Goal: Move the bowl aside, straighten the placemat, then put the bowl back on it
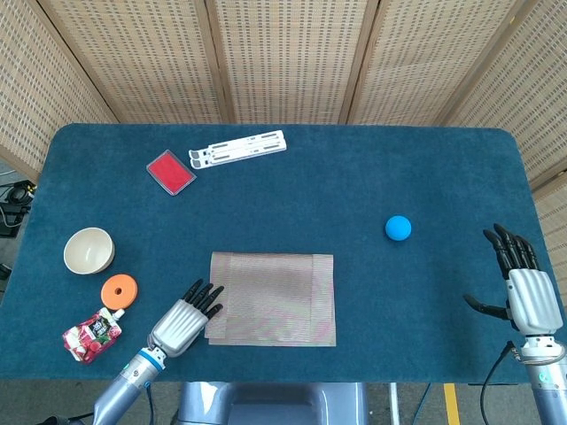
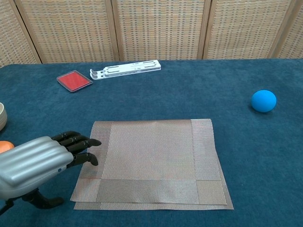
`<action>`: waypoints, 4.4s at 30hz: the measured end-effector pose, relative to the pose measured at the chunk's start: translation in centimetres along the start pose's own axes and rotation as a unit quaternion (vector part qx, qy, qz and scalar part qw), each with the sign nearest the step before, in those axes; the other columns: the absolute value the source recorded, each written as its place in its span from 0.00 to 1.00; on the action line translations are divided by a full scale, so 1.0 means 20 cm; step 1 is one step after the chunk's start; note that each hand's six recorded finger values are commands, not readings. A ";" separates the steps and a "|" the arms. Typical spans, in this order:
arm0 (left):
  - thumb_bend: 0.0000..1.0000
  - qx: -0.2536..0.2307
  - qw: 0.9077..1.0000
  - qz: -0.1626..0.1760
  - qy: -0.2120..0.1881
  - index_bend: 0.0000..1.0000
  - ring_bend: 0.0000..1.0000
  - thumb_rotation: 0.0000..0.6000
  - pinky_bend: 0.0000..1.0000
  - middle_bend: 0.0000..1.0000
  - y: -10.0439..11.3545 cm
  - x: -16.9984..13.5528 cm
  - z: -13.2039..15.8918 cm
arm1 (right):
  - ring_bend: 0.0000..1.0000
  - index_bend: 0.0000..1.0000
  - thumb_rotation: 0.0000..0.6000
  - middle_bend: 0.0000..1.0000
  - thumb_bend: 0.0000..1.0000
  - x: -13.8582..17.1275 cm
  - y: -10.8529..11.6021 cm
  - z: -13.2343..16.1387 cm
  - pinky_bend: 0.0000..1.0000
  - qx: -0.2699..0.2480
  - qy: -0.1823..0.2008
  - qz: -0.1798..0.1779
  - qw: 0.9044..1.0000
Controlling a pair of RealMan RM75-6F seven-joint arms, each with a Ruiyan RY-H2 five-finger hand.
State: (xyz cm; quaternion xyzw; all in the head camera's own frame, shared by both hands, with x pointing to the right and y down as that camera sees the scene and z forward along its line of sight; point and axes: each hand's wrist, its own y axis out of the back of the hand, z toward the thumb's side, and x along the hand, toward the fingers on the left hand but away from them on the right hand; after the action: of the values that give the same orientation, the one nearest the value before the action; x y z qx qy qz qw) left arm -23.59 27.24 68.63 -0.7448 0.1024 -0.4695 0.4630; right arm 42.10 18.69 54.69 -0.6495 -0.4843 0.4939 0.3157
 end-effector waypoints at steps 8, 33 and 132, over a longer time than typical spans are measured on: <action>0.24 0.007 1.000 0.009 -0.013 0.13 0.00 1.00 0.00 0.00 -0.01 0.03 0.06 | 0.00 0.04 1.00 0.00 0.03 0.00 0.00 0.00 0.00 -0.004 0.000 0.000 1.000; 0.42 -0.028 0.998 0.048 -0.020 0.26 0.00 1.00 0.00 0.00 0.01 0.10 0.11 | 0.00 0.04 1.00 0.00 0.03 0.00 0.01 0.00 0.00 -0.010 0.000 0.000 1.000; 0.50 -0.195 0.955 0.122 0.185 0.68 0.00 1.00 0.00 0.00 0.88 0.88 -0.86 | 0.00 0.04 1.00 0.00 0.03 -0.12 0.06 -0.23 0.00 0.001 -0.082 -0.024 0.996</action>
State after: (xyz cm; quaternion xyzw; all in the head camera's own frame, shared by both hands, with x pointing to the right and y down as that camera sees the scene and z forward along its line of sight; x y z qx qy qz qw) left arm -22.89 -2.99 67.65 -0.7023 0.3662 -0.5101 0.3354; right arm 46.73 16.36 55.77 -0.5949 -0.5237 0.5380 0.2871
